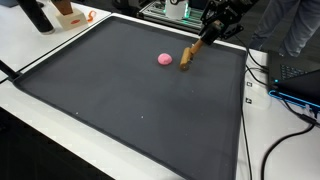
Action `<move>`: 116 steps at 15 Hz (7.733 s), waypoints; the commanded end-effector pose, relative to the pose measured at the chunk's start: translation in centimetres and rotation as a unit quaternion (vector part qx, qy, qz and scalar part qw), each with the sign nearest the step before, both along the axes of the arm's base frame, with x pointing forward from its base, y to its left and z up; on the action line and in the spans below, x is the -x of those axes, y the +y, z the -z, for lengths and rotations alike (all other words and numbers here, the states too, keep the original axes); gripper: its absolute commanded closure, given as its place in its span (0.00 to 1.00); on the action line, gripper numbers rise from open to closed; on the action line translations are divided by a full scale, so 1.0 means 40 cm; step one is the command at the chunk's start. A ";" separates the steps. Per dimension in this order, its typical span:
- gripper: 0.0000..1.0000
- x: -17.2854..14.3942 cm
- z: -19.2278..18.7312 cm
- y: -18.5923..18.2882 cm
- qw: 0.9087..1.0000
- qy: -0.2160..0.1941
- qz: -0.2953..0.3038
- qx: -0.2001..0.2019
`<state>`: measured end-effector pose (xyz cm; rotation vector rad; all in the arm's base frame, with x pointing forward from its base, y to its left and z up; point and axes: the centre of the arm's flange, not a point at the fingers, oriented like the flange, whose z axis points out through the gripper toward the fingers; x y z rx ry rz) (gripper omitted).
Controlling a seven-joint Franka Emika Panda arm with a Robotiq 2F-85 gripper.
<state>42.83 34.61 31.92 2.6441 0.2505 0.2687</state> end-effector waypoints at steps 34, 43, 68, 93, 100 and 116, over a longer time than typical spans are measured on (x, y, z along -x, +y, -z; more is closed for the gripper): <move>0.76 0.031 -0.511 -0.316 0.952 0.135 -0.270 -0.052; 0.51 0.025 -0.544 -0.305 0.946 0.128 -0.292 -0.051; 0.76 -0.046 -0.149 -0.459 0.881 0.206 -0.409 -0.122; 0.76 -0.105 -0.002 -0.488 0.893 0.191 -0.387 -0.131; 0.76 -0.150 0.028 -0.511 0.894 0.204 -0.375 -0.138; 0.76 -0.180 0.078 -0.558 0.902 0.214 -0.348 -0.140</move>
